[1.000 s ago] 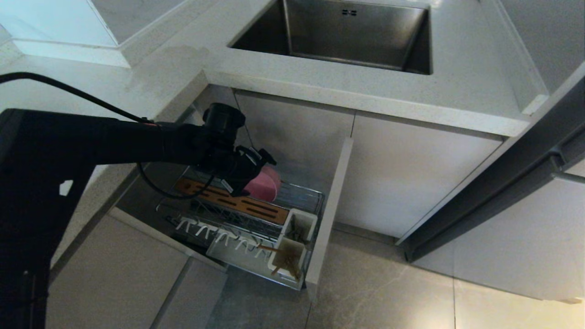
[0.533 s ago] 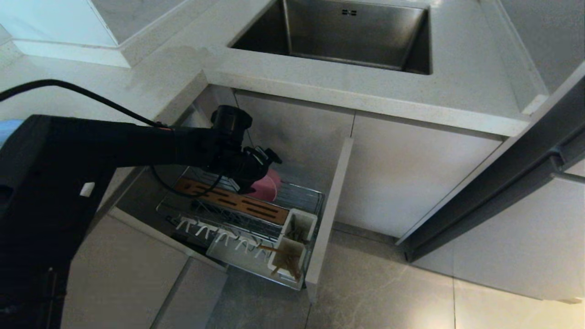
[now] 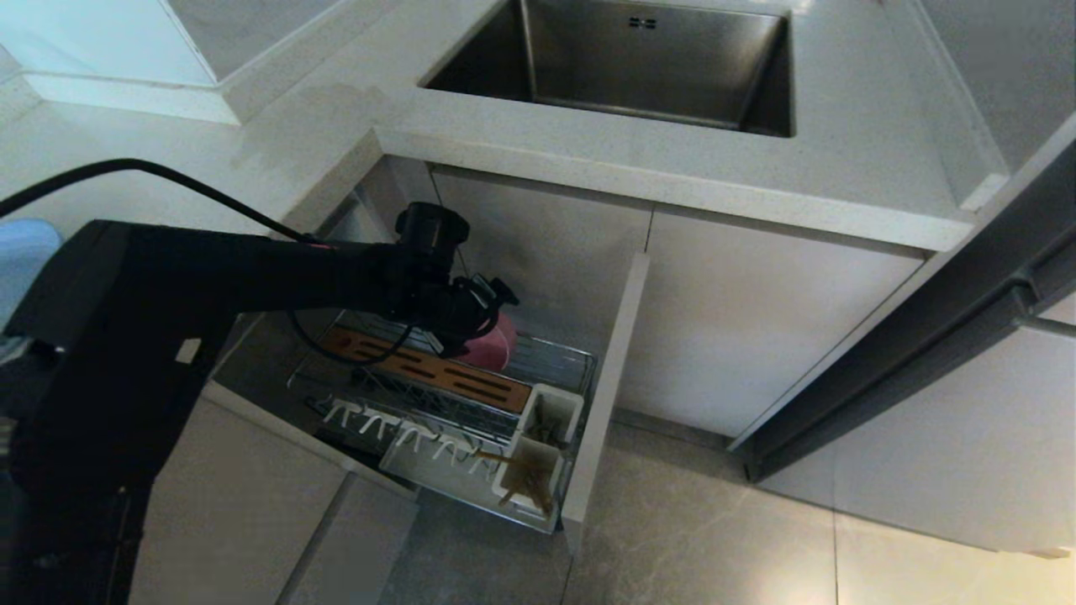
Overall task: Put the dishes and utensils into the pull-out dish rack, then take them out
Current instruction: Take the bowl out of the cupboard
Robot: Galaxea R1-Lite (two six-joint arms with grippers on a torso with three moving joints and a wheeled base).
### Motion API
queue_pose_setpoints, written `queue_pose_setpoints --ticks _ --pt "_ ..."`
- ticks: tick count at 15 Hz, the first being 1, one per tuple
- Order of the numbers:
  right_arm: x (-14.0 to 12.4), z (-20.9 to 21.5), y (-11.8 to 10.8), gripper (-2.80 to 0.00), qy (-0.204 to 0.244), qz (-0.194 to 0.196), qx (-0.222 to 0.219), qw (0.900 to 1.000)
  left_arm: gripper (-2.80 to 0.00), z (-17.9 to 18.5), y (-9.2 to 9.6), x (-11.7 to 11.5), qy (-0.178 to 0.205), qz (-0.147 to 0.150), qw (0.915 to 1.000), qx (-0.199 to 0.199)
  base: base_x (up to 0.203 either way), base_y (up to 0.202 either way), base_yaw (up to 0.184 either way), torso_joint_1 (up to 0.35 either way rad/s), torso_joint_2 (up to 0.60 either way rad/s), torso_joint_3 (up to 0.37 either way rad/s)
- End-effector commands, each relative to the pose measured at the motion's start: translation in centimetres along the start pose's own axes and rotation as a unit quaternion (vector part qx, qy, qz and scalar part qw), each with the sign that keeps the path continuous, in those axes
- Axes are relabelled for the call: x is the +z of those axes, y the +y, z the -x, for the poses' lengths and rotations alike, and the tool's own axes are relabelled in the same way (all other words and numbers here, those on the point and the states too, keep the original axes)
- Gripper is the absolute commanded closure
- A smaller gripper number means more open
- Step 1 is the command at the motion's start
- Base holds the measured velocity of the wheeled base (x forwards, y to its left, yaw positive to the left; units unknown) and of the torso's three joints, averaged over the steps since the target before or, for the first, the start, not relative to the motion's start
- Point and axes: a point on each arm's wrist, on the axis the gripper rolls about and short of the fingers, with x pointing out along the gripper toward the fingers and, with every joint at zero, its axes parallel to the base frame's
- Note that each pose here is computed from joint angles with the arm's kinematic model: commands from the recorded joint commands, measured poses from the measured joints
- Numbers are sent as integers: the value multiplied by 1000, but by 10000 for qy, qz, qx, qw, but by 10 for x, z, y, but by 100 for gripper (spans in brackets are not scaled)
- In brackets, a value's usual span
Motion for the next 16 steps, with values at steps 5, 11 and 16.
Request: queue_pose_setpoints --ticks 5,11,16 --pt "0 0 0 0 -5 -2 1 10000 -280 -8 3 -1 -63 -74 9999 137 0 0 0 0 0 0" --pt "0 0 0 0 -5 -2 1 10000 0 -6 2 -1 -72 -81 9999 117 0 0 0 0 0 0" --pt "0 0 0 0 -5 -2 1 10000 0 -3 0 0 -88 -80 9999 97 0 0 0 0 0 0"
